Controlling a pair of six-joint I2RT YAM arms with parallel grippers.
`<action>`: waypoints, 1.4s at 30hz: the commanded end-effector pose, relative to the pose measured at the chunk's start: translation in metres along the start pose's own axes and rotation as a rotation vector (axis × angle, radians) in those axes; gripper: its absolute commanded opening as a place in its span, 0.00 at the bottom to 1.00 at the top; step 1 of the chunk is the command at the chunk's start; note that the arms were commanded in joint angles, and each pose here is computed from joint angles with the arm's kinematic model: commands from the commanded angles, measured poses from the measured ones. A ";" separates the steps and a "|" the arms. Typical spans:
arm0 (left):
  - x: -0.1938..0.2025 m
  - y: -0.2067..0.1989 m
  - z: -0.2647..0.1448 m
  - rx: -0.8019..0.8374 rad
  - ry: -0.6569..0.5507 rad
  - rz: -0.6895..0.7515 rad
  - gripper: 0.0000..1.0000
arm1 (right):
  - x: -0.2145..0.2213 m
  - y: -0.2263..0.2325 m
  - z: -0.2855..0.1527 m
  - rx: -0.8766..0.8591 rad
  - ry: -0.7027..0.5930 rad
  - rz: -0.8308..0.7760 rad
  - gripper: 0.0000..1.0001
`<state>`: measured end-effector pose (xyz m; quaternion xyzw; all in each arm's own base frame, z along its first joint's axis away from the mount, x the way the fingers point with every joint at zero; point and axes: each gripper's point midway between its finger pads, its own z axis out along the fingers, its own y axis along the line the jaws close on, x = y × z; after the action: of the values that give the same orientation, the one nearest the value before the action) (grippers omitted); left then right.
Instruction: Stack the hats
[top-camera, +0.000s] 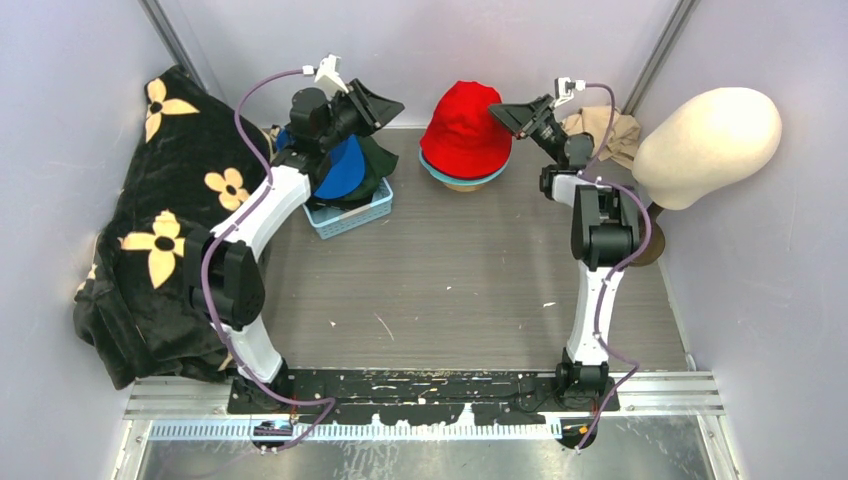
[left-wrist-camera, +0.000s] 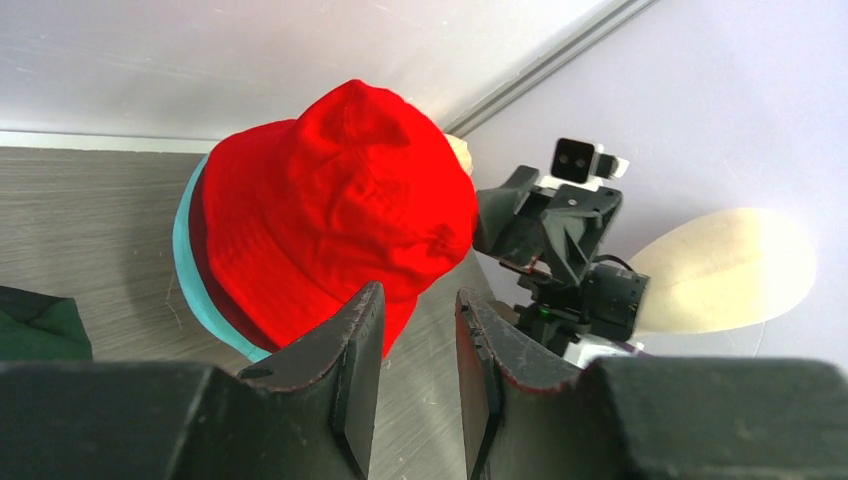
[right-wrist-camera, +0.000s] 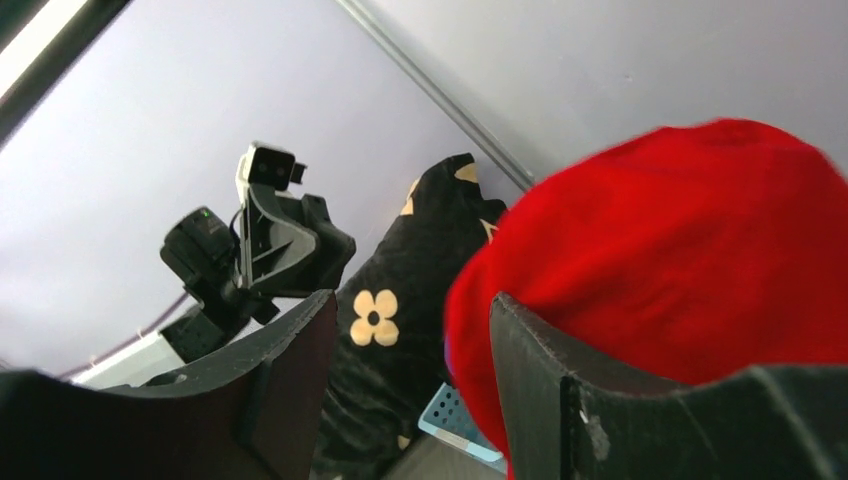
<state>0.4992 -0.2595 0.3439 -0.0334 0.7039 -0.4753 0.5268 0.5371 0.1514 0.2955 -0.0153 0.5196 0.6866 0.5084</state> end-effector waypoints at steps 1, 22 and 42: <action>-0.025 -0.042 -0.021 0.063 -0.071 0.081 0.33 | -0.018 0.100 0.018 -0.119 -0.007 -0.346 0.63; 0.088 -0.047 -0.021 -0.112 0.178 0.390 0.38 | -0.017 0.096 -0.025 0.862 -0.025 -0.631 0.90; 0.114 -0.018 0.057 -0.110 0.133 0.524 0.39 | -0.008 0.124 -0.062 0.915 0.020 -0.712 0.91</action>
<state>0.4644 -0.3578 0.2173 0.1449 0.8032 -0.2752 0.5080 0.4304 0.1124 0.3244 0.0371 0.7586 0.1865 0.6232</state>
